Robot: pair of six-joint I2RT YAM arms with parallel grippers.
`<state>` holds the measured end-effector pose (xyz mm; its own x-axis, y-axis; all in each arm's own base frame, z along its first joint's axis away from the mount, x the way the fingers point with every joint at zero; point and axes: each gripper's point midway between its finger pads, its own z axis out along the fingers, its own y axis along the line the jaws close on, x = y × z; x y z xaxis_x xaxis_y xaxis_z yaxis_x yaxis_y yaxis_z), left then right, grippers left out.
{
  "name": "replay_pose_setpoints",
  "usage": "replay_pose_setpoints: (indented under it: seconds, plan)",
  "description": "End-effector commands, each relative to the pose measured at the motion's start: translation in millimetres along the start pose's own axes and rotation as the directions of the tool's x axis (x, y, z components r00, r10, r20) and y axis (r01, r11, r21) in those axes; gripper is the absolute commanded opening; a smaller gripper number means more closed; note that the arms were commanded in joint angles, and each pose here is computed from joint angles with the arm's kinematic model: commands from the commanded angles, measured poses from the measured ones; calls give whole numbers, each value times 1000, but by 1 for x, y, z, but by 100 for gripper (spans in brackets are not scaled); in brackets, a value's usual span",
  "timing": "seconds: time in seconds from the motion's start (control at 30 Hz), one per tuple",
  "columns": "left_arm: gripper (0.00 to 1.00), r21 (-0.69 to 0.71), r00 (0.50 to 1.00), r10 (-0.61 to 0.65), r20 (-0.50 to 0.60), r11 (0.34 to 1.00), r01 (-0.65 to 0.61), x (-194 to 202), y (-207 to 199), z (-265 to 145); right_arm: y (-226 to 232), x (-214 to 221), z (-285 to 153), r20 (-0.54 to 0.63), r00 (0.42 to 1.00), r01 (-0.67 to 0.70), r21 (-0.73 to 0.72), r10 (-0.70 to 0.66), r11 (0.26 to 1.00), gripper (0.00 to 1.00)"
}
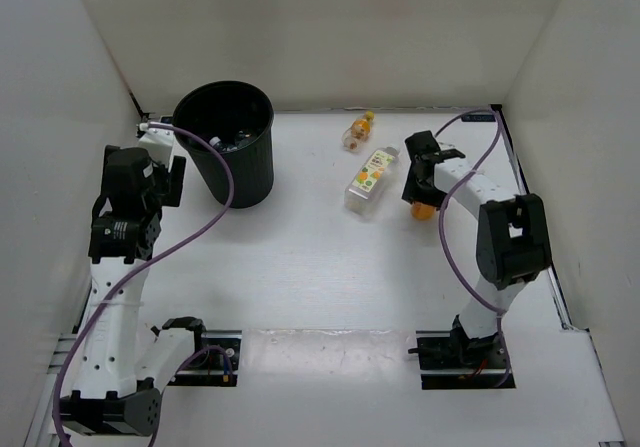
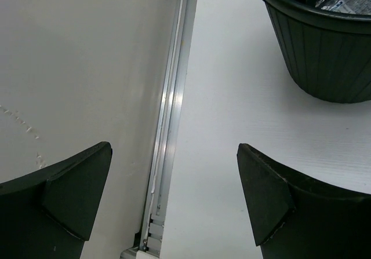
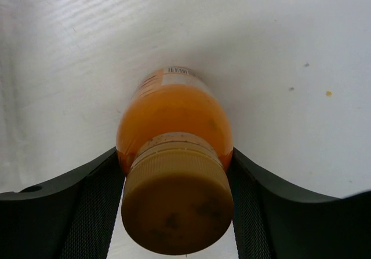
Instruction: Put the plastic bottles in the bin
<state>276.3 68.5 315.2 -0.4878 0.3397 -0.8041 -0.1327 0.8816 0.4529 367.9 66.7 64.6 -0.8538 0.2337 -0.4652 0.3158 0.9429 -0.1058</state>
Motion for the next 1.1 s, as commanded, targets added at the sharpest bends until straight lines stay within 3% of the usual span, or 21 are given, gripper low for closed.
replay_pose_setpoints:
  seconds: [0.0,0.17,0.27,0.33,0.37,0.43,0.47,0.53,0.57,0.63,0.73,0.8,0.83,0.87,1.0,1.07]
  plan:
    - [100,-48,1000,-12,8,999,12,-4,13,-8,-13,-19,-35,127,992,11,18,-13,1000,15]
    - [100,-103,993,-67,-94,993,57,32,13,4,6,-64,-113,367,930,17,-46,1,999,12]
    - [100,-133,985,-116,-124,986,99,48,16,6,57,-117,-197,569,820,84,-229,63,970,11]
    - [100,-119,984,-136,-117,985,122,49,14,5,103,-137,-255,664,743,230,-364,78,903,11]
    - [100,-122,984,-144,-109,984,130,49,16,3,127,-152,-288,710,687,286,-459,154,841,11]
    - [100,-96,983,-137,-123,987,126,55,9,6,183,-143,-334,700,679,467,-646,224,603,11]
    - [100,-105,980,-152,-125,985,139,56,11,6,202,-151,-367,699,633,525,-703,332,479,12]
    - [100,-111,979,-154,-137,984,139,63,10,6,246,-142,-403,609,688,565,-791,394,237,12]
    - [100,-111,979,-154,-137,984,139,63,10,6,258,-144,-420,588,694,575,-800,416,173,12]
    - [100,-113,979,-156,-128,983,142,65,10,2,309,-135,-412,504,773,517,-852,386,76,11]
    - [100,-106,979,-141,-149,986,126,73,7,5,362,-130,-445,418,794,514,-849,442,-120,10]
    - [100,-95,978,-139,-155,988,125,76,4,4,386,-125,-457,376,801,508,-838,466,-197,10]
    - [100,-95,978,-138,-156,988,125,76,4,4,392,-120,-457,367,808,501,-840,461,-210,10]
    - [100,-93,979,-129,-156,989,116,76,4,4,393,-127,-450,370,795,496,-853,480,-164,10]
    - [100,-95,978,-138,-156,988,125,78,3,3,413,-88,-419,478,770,533,-846,423,-15,19]
    - [100,-86,978,-138,-153,988,126,78,2,3,414,-81,-423,535,748,580,-814,394,4,29]
